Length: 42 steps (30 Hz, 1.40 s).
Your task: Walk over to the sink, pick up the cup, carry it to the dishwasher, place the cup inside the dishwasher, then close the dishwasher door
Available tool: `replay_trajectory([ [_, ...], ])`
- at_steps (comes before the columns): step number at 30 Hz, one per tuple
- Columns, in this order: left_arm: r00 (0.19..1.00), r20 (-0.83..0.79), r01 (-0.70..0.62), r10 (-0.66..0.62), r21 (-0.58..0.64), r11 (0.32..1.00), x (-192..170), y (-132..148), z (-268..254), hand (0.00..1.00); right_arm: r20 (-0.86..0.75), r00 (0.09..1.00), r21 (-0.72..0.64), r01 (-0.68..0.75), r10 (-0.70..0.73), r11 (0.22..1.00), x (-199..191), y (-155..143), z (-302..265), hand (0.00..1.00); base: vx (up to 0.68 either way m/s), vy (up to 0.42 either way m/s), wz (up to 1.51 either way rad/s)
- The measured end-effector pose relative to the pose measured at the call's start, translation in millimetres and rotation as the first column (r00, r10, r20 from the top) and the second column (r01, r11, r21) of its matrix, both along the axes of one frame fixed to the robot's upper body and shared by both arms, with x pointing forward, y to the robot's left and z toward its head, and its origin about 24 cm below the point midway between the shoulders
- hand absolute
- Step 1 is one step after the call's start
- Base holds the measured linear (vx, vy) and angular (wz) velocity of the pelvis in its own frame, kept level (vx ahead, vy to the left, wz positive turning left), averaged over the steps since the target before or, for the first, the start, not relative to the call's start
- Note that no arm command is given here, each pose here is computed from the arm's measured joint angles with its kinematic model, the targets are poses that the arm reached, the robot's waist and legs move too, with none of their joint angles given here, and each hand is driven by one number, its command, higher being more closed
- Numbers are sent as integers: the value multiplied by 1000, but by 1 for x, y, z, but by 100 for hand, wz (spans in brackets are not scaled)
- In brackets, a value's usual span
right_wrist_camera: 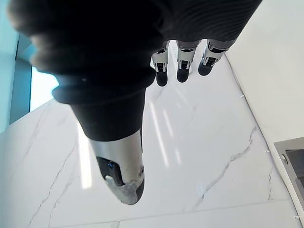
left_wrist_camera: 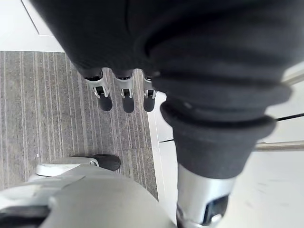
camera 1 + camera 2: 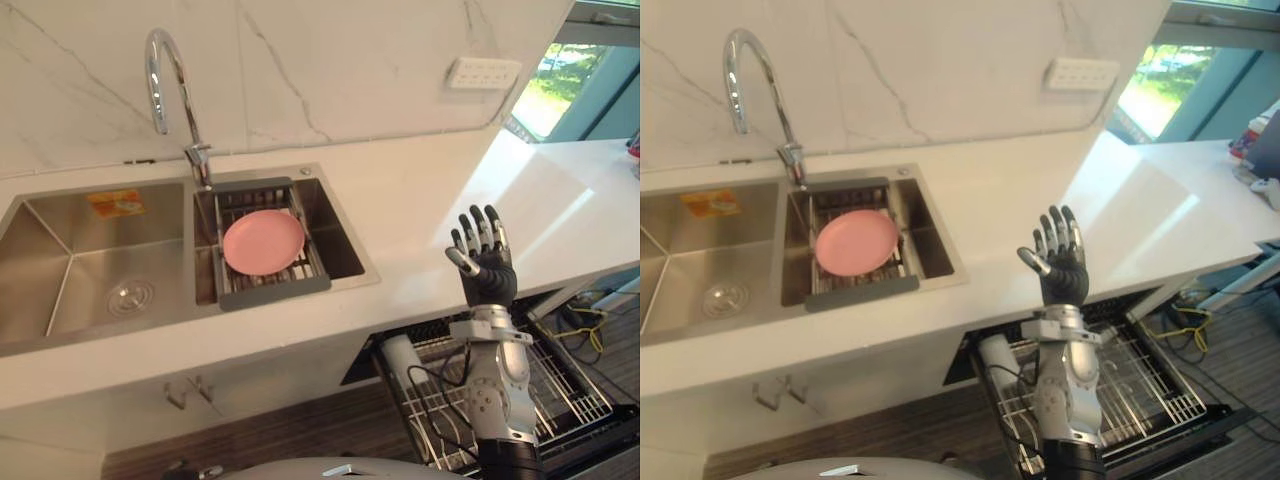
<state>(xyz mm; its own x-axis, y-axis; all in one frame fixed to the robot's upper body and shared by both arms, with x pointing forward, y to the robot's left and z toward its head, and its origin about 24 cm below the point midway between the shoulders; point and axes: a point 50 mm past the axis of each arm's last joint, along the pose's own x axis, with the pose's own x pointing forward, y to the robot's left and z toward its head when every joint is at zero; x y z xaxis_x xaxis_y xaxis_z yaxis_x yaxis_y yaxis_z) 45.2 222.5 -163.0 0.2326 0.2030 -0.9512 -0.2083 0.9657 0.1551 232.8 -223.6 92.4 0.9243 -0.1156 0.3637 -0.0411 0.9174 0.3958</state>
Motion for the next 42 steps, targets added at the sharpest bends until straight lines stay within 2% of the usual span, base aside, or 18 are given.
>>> replay_trajectory([
  [7,985,-5,-173,173,-74,982,11,-3,0,0,-105,994,83,41,-33,996,2,10,-13,0,-61,-11,16],
  [11,976,-9,-219,219,-100,971,7,-5,-1,0,-199,979,-6,46,-46,999,5,21,-20,0,-38,-17,11],
  [15,940,-36,-341,339,-114,933,-10,-5,-2,0,-215,976,-1,25,-25,1000,6,32,-23,0,49,-6,-2],
  [17,913,-42,-408,406,-115,906,-16,-9,-3,0,-216,976,-63,23,-36,998,6,34,-22,0,75,-4,2],
  [21,899,-32,-438,437,-105,893,-17,-7,-3,0,-178,981,-251,30,-77,968,13,36,-12,0,70,-16,30],
  [24,899,-20,-438,438,-105,893,-15,-8,-3,0,-75,994,-422,44,-84,905,31,37,16,0,31,-14,35],
  [27,900,-13,-435,436,-108,894,-12,-9,-3,0,6,993,-587,96,-114,804,53,35,44,0,-25,-13,35],
  [29,907,-4,-419,421,-103,902,-10,-8,-2,0,26,988,-706,125,-151,697,69,30,54,0,-70,-12,40],
  [31,909,-1,-415,417,-102,904,-9,-7,-2,0,28,985,-806,122,-169,579,83,30,58,0,-86,1,31],
  [33,909,-10,-416,417,-103,904,-11,-6,-2,0,14,985,-907,84,-170,413,99,34,57,0,-94,13,28],
  [34,909,-15,-416,417,-106,903,-11,-7,-2,0,8,986,-926,70,-165,372,102,36,56,0,-98,19,27],
  [36,910,-28,-414,413,-110,904,-12,-5,-2,0,-59,987,-980,-29,-150,198,112,38,41,0,-77,16,31],
  [38,911,-34,-413,412,-108,904,-13,-4,-2,0,-120,982,-991,-109,-143,83,115,38,27,0,-45,13,29],
  [41,911,-42,-412,410,-109,905,-14,-3,-2,0,-210,969,-975,-218,-128,-52,118,38,9,0,-32,27,35],
  [42,911,-44,-412,409,-109,905,-14,-3,-2,0,-223,966,-969,-234,-127,-74,118,38,6,0,-2,33,26],
])
